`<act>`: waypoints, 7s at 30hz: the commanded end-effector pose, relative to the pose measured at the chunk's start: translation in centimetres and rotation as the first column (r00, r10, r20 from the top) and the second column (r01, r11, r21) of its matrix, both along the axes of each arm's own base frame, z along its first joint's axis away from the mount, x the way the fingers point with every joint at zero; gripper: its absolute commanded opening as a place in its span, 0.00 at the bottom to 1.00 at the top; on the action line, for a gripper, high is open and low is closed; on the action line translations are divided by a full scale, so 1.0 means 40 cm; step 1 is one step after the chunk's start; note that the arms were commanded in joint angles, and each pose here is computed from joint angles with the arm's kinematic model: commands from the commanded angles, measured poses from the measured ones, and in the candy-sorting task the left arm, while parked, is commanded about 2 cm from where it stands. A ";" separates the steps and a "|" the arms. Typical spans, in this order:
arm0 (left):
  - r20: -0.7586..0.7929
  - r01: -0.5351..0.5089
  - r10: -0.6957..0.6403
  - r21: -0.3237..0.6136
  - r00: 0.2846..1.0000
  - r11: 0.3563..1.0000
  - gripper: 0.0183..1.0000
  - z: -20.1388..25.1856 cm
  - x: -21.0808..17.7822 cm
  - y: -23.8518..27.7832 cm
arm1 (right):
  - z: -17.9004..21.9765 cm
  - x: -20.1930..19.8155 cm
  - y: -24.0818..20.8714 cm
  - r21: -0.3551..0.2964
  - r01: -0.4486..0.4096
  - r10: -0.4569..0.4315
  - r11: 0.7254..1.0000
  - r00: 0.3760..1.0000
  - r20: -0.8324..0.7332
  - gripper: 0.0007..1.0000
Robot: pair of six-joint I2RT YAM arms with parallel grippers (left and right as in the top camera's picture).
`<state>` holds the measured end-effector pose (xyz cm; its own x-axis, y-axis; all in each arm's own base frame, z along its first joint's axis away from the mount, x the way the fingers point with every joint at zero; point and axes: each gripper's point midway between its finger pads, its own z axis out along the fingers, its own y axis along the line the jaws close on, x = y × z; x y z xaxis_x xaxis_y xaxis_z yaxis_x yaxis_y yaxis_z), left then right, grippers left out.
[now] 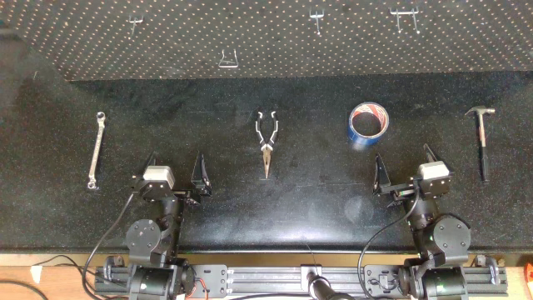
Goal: Place Tools Onto Pegboard
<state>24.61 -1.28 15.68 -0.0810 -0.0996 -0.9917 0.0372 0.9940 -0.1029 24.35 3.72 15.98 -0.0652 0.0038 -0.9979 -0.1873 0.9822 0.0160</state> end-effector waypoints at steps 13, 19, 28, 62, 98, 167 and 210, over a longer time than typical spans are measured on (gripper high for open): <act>0.004 -0.024 0.024 0.014 1.000 1.000 0.99 0.000 0.000 0.011 | -0.002 0.000 -0.007 -0.007 0.014 -0.014 1.000 1.000 0.002 0.99; 0.004 -0.024 0.024 0.014 1.000 1.000 0.99 0.000 0.000 0.011 | -0.002 0.000 -0.007 -0.007 0.014 -0.014 1.000 1.000 0.002 0.99; 0.004 -0.024 0.024 0.014 1.000 1.000 0.99 0.000 0.000 0.011 | -0.002 0.000 -0.007 -0.007 0.014 -0.014 1.000 1.000 0.002 0.99; 0.004 -0.024 0.024 0.014 1.000 1.000 0.99 0.000 0.000 0.011 | -0.001 0.000 -0.007 -0.007 0.014 -0.014 1.000 1.000 0.002 0.99; -0.958 -0.028 0.175 0.173 0.227 0.984 1.00 -0.054 -0.057 0.483 | -0.002 0.000 -0.007 -0.007 0.014 -0.014 1.000 1.000 0.002 0.99; -0.475 -0.145 0.246 0.240 0.845 0.960 0.01 0.141 0.288 0.214 | -0.002 0.000 -0.007 -0.007 0.014 -0.014 1.000 1.000 0.002 0.99; -0.560 -0.123 0.187 0.151 0.807 0.981 1.00 0.101 0.300 0.190 | -0.002 0.000 -0.007 -0.007 0.014 -0.014 1.000 1.000 0.002 0.99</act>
